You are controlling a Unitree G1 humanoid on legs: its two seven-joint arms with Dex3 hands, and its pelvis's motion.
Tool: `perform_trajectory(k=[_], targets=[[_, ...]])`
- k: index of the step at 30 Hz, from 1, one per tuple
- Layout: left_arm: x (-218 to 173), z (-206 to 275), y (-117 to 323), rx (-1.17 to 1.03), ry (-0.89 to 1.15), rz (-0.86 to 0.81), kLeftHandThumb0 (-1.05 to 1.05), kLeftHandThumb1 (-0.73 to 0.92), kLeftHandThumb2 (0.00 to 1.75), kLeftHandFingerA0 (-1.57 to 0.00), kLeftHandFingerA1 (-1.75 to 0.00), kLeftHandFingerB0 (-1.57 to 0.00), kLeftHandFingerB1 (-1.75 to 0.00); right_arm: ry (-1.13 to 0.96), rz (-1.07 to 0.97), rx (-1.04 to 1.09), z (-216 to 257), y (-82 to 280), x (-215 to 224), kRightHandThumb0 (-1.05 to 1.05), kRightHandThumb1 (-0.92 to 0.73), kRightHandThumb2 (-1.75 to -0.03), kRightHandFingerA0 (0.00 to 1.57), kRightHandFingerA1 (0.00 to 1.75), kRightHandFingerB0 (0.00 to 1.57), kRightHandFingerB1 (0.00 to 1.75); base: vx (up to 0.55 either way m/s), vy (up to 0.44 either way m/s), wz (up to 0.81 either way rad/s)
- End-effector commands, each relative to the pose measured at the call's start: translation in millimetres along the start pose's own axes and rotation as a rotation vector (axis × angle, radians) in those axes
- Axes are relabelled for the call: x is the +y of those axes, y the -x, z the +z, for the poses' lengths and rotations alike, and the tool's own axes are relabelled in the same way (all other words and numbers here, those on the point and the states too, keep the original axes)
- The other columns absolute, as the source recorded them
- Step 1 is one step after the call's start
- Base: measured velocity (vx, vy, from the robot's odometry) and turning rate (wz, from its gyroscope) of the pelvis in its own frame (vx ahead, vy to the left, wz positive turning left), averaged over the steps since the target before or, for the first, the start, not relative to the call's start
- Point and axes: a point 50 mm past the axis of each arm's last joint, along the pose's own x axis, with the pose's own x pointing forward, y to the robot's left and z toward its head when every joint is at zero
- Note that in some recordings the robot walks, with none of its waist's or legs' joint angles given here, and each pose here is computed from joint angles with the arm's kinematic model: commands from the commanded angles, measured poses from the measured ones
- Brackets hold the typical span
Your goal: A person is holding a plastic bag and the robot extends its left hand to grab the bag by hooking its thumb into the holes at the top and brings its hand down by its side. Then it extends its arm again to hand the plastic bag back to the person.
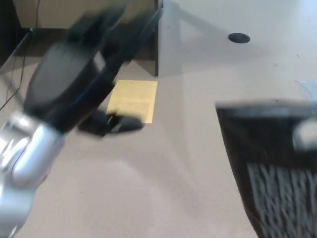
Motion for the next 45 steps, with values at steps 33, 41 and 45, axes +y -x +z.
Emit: perform_trajectory(k=[33, 41, 45], targets=[[-150.1, -99.3, 323.0, 1.176, 0.628, -0.299, -0.63, 0.43, 0.73, -0.26, -0.44, -0.21, -0.39, -0.027, 0.027, 0.051, -8.2, -1.5, 12.2, -0.27, -0.52, -0.97, 0.62, 0.69, 0.15, 0.48, 0.00, 0.000, 0.00], [-154.3, -98.4, 319.6, 1.153, 0.683, -0.299, -0.59, 0.42, 0.72, -0.38, -0.46, -0.25, -0.41, -0.017, 0.014, 0.051, -4.0, -6.6, 10.3, -0.28, -0.52, -0.97, 0.65, 0.70, 0.15, 0.48, 0.00, 0.000, 0.00], [-153.1, -101.0, 315.5, 1.146, 0.683, -0.297, -0.52, 0.46, 0.56, -0.47, -0.39, -0.31, -0.33, -0.035, 0.009, 0.037, -0.5, -8.4, 10.9, -0.38, -0.72, -0.63, 0.76, 0.53, 0.30, 0.33, 0.00, 0.000, 0.00]])
